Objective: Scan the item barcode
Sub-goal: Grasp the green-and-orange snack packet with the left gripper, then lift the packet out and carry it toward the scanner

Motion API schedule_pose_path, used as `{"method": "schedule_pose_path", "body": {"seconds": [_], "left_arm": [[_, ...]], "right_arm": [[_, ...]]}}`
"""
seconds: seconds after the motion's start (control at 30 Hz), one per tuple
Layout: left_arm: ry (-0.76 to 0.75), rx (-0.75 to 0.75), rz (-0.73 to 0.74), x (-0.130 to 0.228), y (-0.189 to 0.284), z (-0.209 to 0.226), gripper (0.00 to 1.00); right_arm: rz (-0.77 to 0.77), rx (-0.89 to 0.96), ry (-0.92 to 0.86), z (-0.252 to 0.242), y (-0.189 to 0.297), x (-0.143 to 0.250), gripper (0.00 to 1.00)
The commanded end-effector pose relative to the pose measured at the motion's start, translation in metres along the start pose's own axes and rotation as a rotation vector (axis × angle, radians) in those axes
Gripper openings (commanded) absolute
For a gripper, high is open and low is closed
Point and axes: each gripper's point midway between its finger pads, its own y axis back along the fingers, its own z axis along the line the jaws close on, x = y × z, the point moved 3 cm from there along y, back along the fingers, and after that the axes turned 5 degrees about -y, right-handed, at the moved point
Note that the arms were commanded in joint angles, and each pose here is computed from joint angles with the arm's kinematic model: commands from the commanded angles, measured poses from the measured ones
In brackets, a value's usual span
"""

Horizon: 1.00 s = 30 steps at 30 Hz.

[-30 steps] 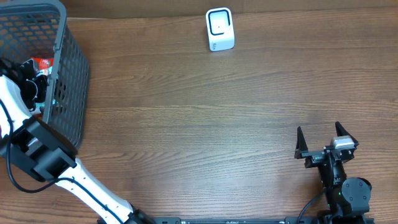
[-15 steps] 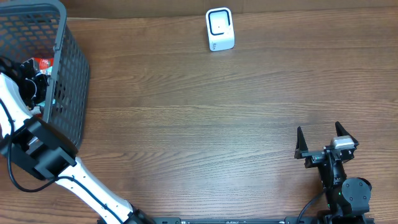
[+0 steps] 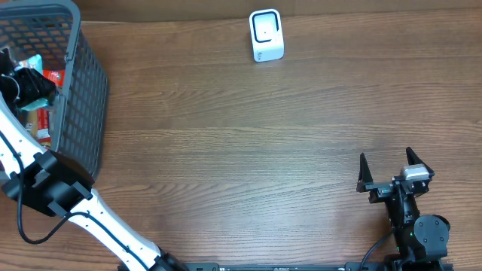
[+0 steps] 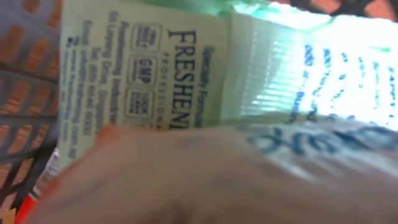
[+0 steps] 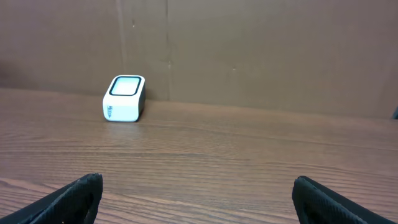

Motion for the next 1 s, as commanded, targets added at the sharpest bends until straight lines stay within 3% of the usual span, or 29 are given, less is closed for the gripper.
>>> {"method": "schedule_pose_path", "body": {"seconds": [0.0, 0.27, 0.57, 0.8, 0.97], "left_arm": [[0.027, -0.019, -0.164, -0.025, 0.070, -0.020, 0.42], [0.078, -0.043, -0.371, -0.030, 0.180, -0.049, 0.42], [0.006, -0.013, -0.514, 0.001, 0.279, -0.112, 0.42], [-0.081, 0.070, -0.409, 0.039, 0.286, -0.171, 0.37], [-0.163, 0.127, -0.280, 0.055, 0.263, -0.211, 0.20]], "right_arm": [[-0.003, 0.003, 0.001, -0.001, 0.000, 0.002, 1.00], [-0.003, 0.003, 0.001, -0.001, 0.000, 0.002, 1.00], [-0.003, 0.003, 0.001, -0.001, 0.000, 0.002, 1.00], [-0.003, 0.003, 0.001, -0.001, 0.000, 0.002, 1.00], [-0.003, 0.003, 0.001, -0.001, 0.000, 0.002, 1.00]]}}
